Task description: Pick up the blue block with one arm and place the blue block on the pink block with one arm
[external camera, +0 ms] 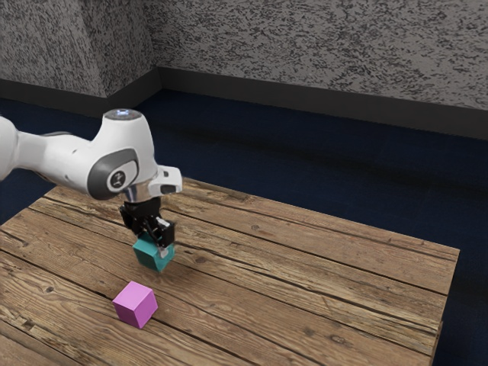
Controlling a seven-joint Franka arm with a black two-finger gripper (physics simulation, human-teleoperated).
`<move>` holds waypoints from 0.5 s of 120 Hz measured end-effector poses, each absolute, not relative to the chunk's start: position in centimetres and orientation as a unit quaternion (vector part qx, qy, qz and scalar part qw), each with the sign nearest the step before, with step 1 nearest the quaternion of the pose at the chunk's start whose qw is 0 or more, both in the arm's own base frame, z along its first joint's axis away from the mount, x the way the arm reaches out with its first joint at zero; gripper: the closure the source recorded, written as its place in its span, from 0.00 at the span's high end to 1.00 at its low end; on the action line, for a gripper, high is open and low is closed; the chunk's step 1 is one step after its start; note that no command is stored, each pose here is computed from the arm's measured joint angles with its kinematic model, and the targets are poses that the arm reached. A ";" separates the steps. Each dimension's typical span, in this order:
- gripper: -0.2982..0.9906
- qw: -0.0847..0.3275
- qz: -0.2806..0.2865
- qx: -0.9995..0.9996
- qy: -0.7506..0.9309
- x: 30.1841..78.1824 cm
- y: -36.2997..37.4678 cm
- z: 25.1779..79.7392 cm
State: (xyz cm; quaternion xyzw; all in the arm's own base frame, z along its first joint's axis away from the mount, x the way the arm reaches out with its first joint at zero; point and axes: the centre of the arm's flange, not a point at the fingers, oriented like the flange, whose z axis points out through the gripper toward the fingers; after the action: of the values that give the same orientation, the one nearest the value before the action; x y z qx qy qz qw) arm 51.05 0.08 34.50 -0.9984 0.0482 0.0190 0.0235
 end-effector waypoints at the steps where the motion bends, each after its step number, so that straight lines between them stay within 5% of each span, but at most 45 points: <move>1: 0.53 0.024 0.019 -0.998 0.049 50.9 0.0 34.6; 60: 0.53 0.044 0.019 -0.998 0.052 43.7 -0.9 35.9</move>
State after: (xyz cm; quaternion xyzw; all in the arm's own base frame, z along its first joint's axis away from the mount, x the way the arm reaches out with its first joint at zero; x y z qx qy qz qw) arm 43.67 -0.86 35.89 -0.9975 0.0518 0.0185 0.0438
